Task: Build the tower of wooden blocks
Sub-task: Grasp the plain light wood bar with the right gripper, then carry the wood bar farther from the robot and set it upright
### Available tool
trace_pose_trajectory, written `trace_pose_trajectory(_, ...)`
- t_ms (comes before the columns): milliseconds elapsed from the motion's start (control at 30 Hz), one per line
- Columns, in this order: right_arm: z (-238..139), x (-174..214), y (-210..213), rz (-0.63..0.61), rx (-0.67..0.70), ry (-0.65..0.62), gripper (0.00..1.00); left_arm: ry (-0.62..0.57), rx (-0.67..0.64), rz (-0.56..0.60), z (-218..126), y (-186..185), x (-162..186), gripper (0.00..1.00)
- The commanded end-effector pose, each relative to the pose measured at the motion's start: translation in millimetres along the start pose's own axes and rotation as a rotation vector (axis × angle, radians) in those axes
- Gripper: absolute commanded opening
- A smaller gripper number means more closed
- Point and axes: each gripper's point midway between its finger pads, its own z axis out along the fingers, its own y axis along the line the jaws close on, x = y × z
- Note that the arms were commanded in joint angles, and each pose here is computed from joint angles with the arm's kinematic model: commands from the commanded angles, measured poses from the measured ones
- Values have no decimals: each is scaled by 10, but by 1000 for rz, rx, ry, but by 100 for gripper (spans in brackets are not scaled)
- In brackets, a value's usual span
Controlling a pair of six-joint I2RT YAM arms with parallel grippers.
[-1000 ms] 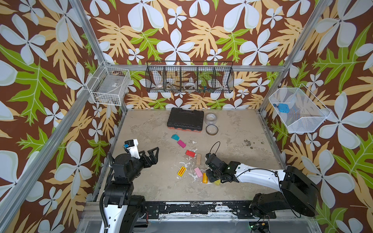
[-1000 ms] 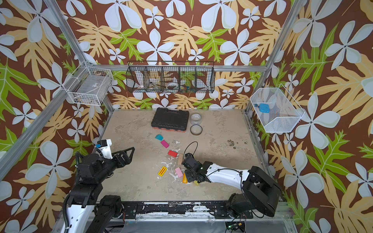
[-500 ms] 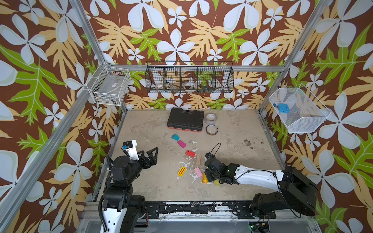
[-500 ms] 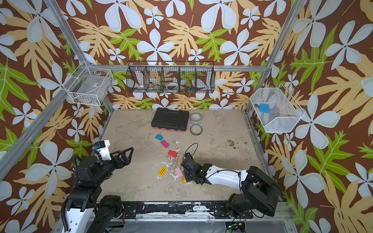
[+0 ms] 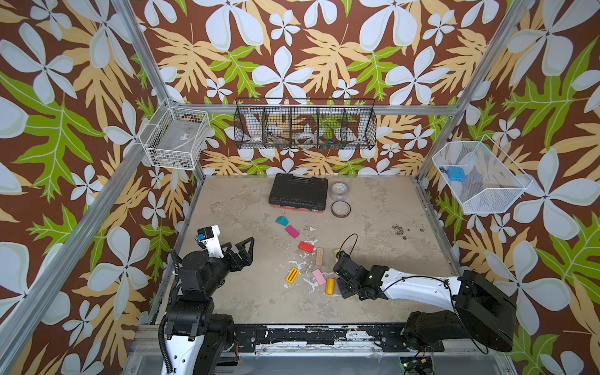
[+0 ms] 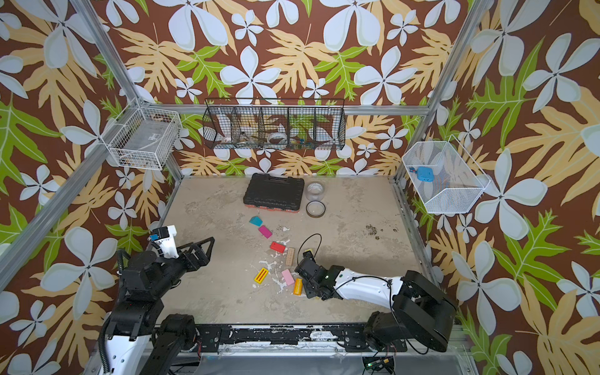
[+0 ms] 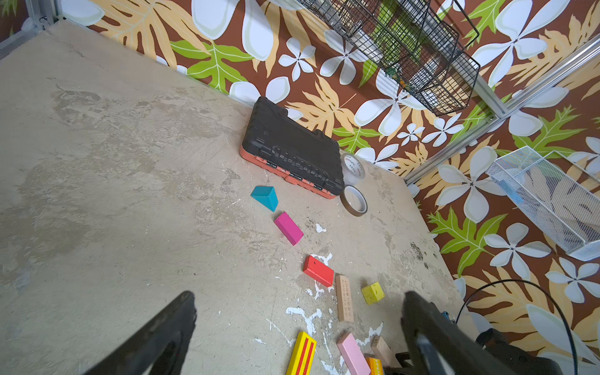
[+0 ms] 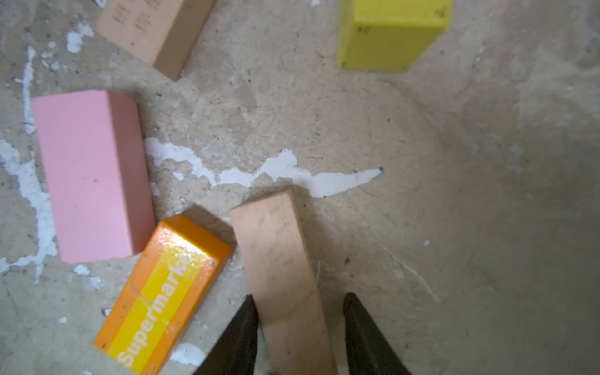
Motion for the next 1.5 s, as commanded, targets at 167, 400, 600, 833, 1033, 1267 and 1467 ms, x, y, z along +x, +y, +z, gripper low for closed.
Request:
trace_pose_trajectory(167,53,30,-55,-15,41,17,36,-24,2,2,-19,-7,-41,100)
trace_pose_trajectory(400,61,13,-93,-24,57,13,19,-6,41,15,-27,-79,-13,100)
trace_pose_trajectory(600,-87,-210,-300,36,61,-28,12,47,69,22,23,-121,57,100)
trace_pose_trajectory(833,-347,-689,-709,157,86,-158,11,111,118,35,70,-202,147,100)
trace_pose_trajectory(1033,-389,-981,-1193,259,161,-171,9,141,138,40,94,-242,204,100)
trace_pose_trajectory(1267,-194,-1029,-1448,320,147,-98,9,151,161,48,96,-287,217,100)
trace_pose_trajectory(1467,61,-984,-1555,332,195,-29,5,195,152,37,178,-258,283,100)
